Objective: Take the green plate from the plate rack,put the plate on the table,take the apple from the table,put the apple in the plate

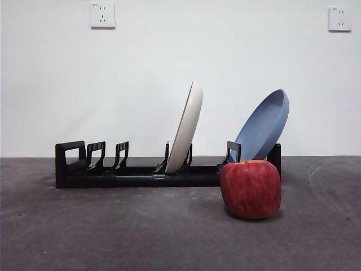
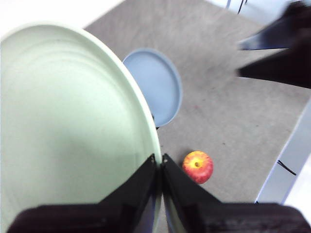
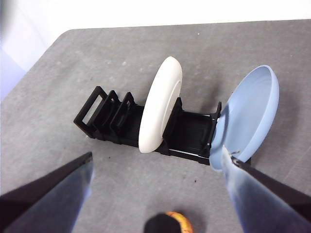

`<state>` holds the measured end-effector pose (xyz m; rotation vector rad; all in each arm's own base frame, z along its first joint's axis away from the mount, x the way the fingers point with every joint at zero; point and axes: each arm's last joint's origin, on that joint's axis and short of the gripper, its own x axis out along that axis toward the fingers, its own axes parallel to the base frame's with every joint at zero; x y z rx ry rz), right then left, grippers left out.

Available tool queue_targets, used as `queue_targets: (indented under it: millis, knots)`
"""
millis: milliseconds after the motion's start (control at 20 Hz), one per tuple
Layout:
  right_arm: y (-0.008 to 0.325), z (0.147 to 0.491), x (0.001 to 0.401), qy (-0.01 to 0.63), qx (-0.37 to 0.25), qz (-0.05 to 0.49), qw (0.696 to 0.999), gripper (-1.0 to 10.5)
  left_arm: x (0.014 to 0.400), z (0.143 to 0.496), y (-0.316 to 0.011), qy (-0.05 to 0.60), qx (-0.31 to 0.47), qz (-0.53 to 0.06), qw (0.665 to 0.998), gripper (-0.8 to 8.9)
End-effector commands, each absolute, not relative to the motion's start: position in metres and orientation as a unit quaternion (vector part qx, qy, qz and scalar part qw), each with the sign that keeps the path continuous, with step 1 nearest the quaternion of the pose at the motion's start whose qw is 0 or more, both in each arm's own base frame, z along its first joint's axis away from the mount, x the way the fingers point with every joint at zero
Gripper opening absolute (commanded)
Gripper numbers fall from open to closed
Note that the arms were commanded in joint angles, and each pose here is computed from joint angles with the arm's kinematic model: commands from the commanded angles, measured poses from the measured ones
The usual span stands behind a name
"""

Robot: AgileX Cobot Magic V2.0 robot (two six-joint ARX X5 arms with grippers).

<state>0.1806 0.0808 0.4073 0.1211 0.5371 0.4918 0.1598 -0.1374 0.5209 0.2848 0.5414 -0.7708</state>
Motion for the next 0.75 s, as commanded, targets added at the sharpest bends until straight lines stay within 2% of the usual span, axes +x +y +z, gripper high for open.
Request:
queue_targets:
  millis: [50,350,600,750]
  knots:
    - [0.080,0.409,0.181,0.256,0.052,0.229,0.938,4.4,0.138,0.518,-0.135,0.259,0.142,-0.375,0.879,-0.12]
    - [0.080,0.409,0.181,0.256,0.052,0.228,0.938,4.4,0.098,0.464,-0.133,0.336,0.158,-0.365,0.854,-0.12]
    - [0.080,0.409,0.181,0.257,0.052,0.228,0.938,4.4,0.104,0.388,-0.161,0.398,0.212,-0.288,0.845,-0.12]
    - [0.080,0.409,0.181,0.258,0.053,0.228,0.937,4.4,0.114,0.335,-0.184,0.403,0.224,-0.279,0.842,-0.12]
